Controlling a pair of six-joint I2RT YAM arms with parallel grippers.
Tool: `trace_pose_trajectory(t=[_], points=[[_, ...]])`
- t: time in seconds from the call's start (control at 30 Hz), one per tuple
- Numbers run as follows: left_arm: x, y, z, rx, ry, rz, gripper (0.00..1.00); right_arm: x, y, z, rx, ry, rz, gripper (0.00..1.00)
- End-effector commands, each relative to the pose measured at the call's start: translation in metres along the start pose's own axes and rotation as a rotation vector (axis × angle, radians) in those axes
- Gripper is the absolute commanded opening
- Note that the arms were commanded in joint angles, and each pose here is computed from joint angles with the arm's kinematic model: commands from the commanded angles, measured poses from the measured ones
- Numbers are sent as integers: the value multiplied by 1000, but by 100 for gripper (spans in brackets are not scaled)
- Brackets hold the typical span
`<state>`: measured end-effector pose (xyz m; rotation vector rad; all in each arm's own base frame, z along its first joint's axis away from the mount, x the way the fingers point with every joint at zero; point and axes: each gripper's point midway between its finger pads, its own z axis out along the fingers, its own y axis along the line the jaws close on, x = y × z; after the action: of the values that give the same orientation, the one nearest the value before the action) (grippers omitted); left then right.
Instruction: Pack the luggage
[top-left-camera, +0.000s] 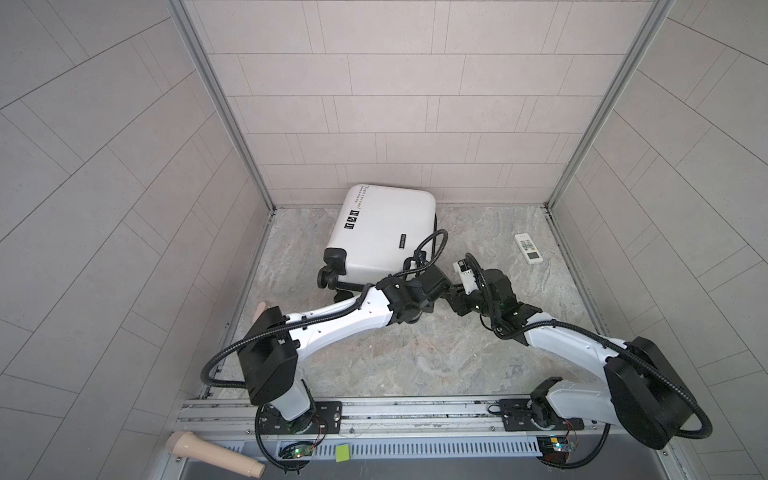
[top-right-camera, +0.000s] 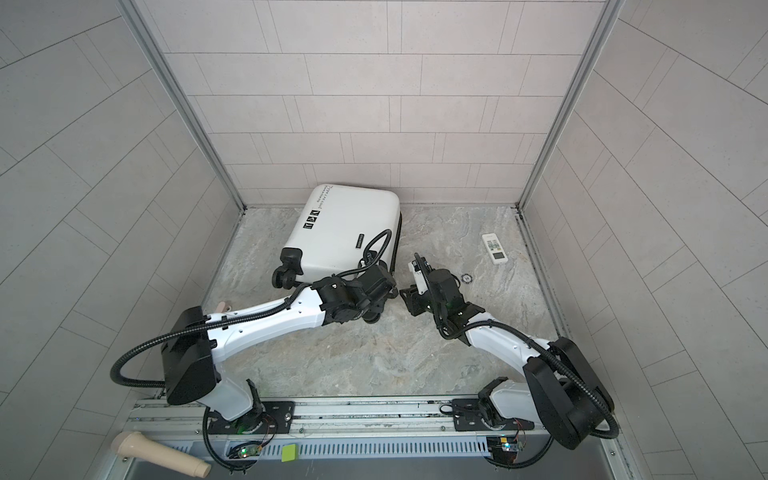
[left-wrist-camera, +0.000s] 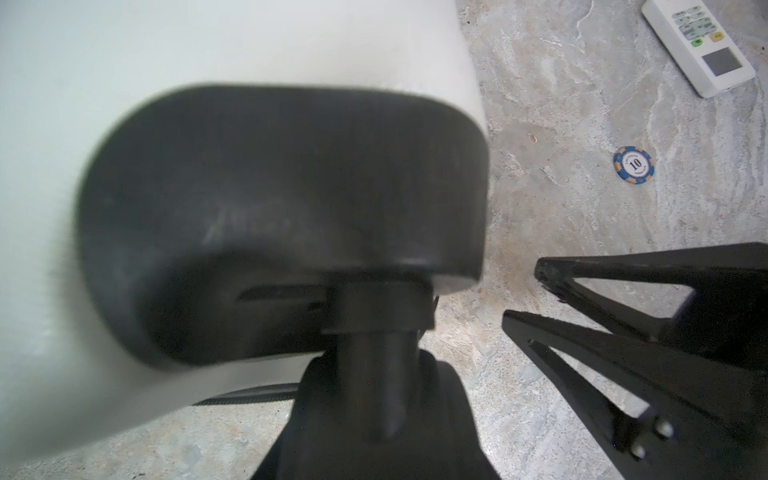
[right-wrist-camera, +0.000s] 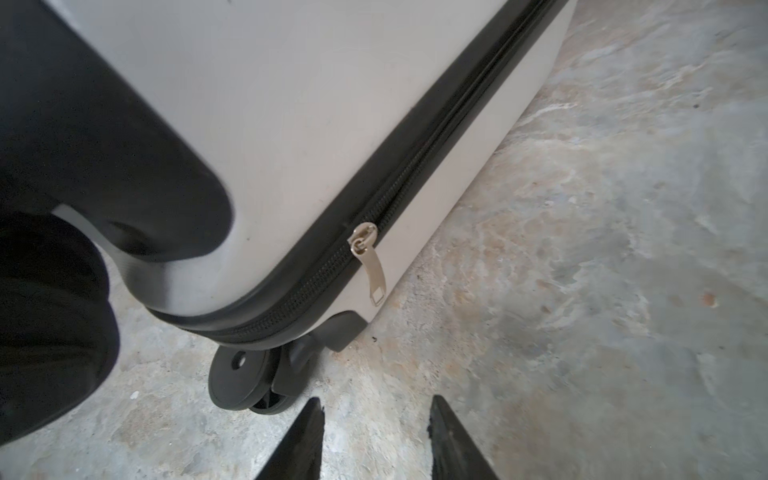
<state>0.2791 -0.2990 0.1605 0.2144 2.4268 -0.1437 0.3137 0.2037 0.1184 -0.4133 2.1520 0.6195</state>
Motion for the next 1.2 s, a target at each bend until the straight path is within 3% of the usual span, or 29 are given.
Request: trace_pose_trajectory(t=[0.0,0.4,0.67,1.17], points=[[8,12,-2,-27,24,22,0,-12,9,6,-51,-14,-34,42],[21,27,-14,-13,34,-6,0,-16,9,30,-69,16,-65,32],[21,31,-17,-15,25,-11,0,-17,21,43,-123,32,-64,34],[30,30,-15,2,53,-10,0,-26,12,67,-81,22,-45,31]])
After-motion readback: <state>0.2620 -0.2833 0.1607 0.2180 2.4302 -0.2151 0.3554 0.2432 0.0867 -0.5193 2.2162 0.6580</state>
